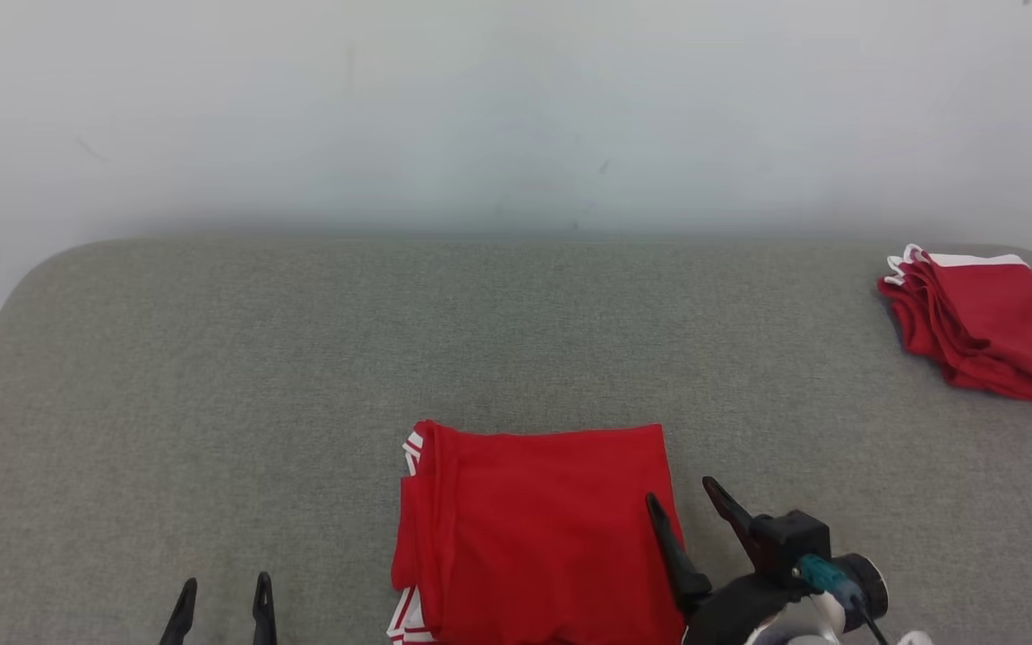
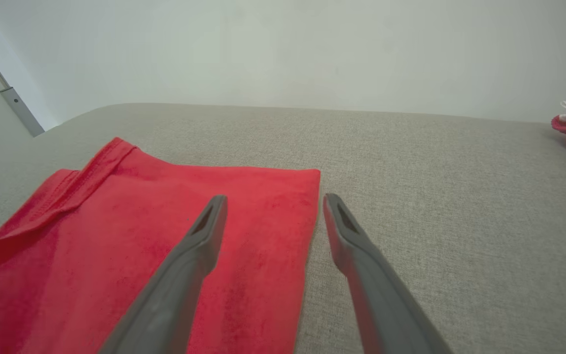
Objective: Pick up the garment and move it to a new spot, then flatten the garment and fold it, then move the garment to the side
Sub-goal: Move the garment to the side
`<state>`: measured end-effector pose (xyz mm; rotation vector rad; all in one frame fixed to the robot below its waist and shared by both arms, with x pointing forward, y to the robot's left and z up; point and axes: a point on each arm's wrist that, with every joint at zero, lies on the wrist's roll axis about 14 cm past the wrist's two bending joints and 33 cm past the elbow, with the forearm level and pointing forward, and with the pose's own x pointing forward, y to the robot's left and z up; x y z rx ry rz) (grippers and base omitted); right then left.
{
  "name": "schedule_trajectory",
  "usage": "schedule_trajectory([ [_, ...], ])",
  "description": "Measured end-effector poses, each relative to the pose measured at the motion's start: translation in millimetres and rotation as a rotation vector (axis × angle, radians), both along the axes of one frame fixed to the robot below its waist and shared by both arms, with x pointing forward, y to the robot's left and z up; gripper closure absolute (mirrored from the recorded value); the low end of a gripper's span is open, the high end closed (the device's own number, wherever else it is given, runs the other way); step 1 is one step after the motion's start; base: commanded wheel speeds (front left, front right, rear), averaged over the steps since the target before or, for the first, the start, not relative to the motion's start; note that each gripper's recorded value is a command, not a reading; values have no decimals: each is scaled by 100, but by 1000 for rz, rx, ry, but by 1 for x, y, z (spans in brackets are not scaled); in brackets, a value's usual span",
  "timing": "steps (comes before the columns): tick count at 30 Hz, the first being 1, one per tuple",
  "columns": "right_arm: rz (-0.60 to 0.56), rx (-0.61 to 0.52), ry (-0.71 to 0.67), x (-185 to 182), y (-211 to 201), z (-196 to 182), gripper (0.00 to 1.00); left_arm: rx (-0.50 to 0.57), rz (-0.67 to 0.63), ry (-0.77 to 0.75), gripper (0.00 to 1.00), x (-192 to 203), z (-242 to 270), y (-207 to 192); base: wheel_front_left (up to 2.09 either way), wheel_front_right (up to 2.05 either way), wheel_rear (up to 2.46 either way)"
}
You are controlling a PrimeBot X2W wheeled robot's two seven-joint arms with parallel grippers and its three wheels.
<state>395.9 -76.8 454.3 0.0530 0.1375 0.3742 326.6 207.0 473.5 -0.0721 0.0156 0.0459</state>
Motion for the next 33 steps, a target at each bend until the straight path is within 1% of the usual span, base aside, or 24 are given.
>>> schedule_trajectory([
  [2, -1, -9, 14, 3, 0, -3, 0, 0, 3, 0, 0, -1, 0, 1, 0, 0, 0],
  [6, -10, -35, 85, 11, -3, -18, 0, -6, 18, 2, 0, -5, -1, 5, 0, 0, 0],
  [11, 6, -74, 182, 9, 0, -43, 0, -12, 32, 8, 0, -9, -3, 8, 0, 0, 0],
  [14, 5, -61, 229, 10, 2, -50, 0, -13, 43, 11, 0, -10, -4, 10, 0, 0, 0],
  [17, 19, -56, 304, 4, 8, -62, 0, -13, 52, 15, 0, -12, -5, 13, 0, 0, 0],
  [19, 22, -29, 321, 3, 13, -63, 0, -13, 56, 16, 0, -13, -5, 14, 0, 0, 0],
  [20, 26, -18, 333, 3, 16, -64, 40, -13, 58, 16, 0, -13, -5, 14, 0, 0, 0],
  [21, 29, -6, 340, 3, 18, -64, 61, -14, 60, 16, 0, -13, -5, 15, 0, 0, 0],
  [22, 34, 1, 343, 2, 20, -63, 100, -15, 60, 15, 0, -13, -5, 15, 0, 0, 0],
  [25, 42, -1, 345, 1, 23, -64, 100, -16, 61, 14, 0, -12, -5, 15, 0, 0, 0],
  [28, 56, -45, 309, 8, 20, -58, 100, -18, 62, 13, 0, -10, -4, 14, 0, 0, 0],
  [33, 24, -98, 214, 42, -5, -33, 100, -17, 49, 15, 0, -1, -4, 10, 0, 0, 0],
])
